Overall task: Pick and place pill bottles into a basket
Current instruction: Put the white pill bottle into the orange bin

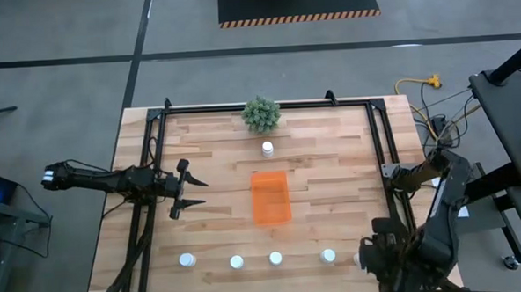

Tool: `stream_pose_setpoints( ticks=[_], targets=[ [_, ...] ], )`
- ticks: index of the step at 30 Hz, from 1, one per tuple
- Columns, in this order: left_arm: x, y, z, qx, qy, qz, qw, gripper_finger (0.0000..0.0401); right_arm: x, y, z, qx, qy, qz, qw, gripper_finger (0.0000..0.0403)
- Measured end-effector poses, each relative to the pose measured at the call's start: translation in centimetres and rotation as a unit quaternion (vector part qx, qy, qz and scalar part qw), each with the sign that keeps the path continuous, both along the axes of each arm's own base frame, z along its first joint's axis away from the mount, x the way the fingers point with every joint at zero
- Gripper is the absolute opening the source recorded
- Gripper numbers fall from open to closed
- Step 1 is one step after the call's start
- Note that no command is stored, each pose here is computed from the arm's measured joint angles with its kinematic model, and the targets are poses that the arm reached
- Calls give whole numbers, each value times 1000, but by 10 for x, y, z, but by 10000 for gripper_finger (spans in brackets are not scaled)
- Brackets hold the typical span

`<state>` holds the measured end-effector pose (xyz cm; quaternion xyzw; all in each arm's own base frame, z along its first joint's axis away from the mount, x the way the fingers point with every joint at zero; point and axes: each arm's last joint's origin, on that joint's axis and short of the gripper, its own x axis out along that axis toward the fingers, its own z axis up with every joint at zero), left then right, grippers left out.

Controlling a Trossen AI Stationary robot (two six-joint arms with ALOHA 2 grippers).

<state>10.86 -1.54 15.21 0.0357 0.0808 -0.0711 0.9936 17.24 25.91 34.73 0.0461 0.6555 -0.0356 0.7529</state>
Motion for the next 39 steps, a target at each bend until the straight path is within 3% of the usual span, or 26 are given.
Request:
stream_pose_setpoints(
  ticks=[11,22,33,39],
  targets=[
    [0,0,0,0,1,0,1000,228,-25,-4,-16,-36,-2,-26,999,192],
    [0,0,0,0,1,0,1000,228,-30,-13,-42,-78,18,-20,997,192],
    [0,0,0,0,1,0,1000,228,-31,-15,-66,-37,-5,-13,999,192],
    [0,0,0,0,1,0,1000,228,-33,-18,-66,3,-25,-10,1000,192]
  ],
)
